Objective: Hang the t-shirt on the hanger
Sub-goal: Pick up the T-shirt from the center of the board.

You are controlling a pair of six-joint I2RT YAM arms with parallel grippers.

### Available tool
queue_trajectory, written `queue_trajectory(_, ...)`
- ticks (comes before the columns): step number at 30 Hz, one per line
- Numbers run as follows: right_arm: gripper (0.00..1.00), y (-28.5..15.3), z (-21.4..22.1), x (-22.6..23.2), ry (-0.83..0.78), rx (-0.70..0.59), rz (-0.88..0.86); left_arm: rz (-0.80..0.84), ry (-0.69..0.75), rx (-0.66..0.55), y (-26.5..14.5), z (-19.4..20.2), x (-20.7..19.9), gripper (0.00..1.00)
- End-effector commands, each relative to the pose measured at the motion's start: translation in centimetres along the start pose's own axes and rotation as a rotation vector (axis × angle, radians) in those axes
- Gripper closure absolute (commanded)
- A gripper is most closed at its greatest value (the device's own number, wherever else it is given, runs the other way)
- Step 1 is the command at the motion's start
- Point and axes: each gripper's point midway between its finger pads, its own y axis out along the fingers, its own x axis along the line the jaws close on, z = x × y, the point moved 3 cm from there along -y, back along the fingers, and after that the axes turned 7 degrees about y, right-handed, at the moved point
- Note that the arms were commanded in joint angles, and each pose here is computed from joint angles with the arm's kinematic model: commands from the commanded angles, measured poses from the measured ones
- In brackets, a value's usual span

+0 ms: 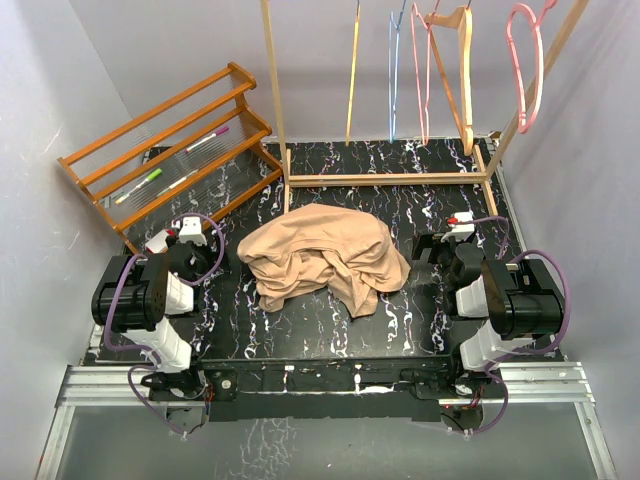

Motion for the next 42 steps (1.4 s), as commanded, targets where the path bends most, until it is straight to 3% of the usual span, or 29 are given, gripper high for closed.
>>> queue_trajectory(1, 0.02, 0.8, -2.0, -0.1, -0.014, -0.070, 0.000, 0.004, 0.003, -0.039, 0.5, -1.1, 0.1, 0.03)
queue_trajectory(9, 0.02, 0.9, -2.0, 0.0, -0.012, -0.070, -0.001, 0.028, 0.012, -0.019, 0.5, -1.3, -0.1, 0.03)
queue_trajectory(15, 0.02, 1.0, -3.1, -0.6, 0.013, -0.089, 0.052, 0.111, 0.043, -0.057, -0.4, -4.9, -0.9, 0.03)
queue_trajectory(18, 0.02, 2.0, -4.1, -1.1, 0.033, -0.030, 0.100, 0.196, 0.123, -0.144, -1.6, -8.3, -1.7, 0.03)
queue_trajectory(22, 0.02, 2.2, -5.0, -0.8, 0.045, 0.038, 0.099, 0.335, 0.193, -0.049, -2.0, -10.0, -2.9, 0.06)
queue_trajectory(29, 0.02, 1.2, -5.2, -0.5, 0.065, 0.068, 0.102, 0.578, 0.441, -0.182, -5.5, -14.0, -5.3, 0.19)
queue_trajectory(37, 0.01, 1.3, -4.9, -0.2, 0.084, 0.115, 0.088, 0.858, 0.767, -0.199, -9.8, -14.5, -8.7, 0.19)
queue_trajectory(42, 0.02, 1.2, -5.3, 0.1, 0.085, 0.143, 0.077, 1.006, 0.877, -0.164, -11.5, -13.5, -11.1, 0.19)
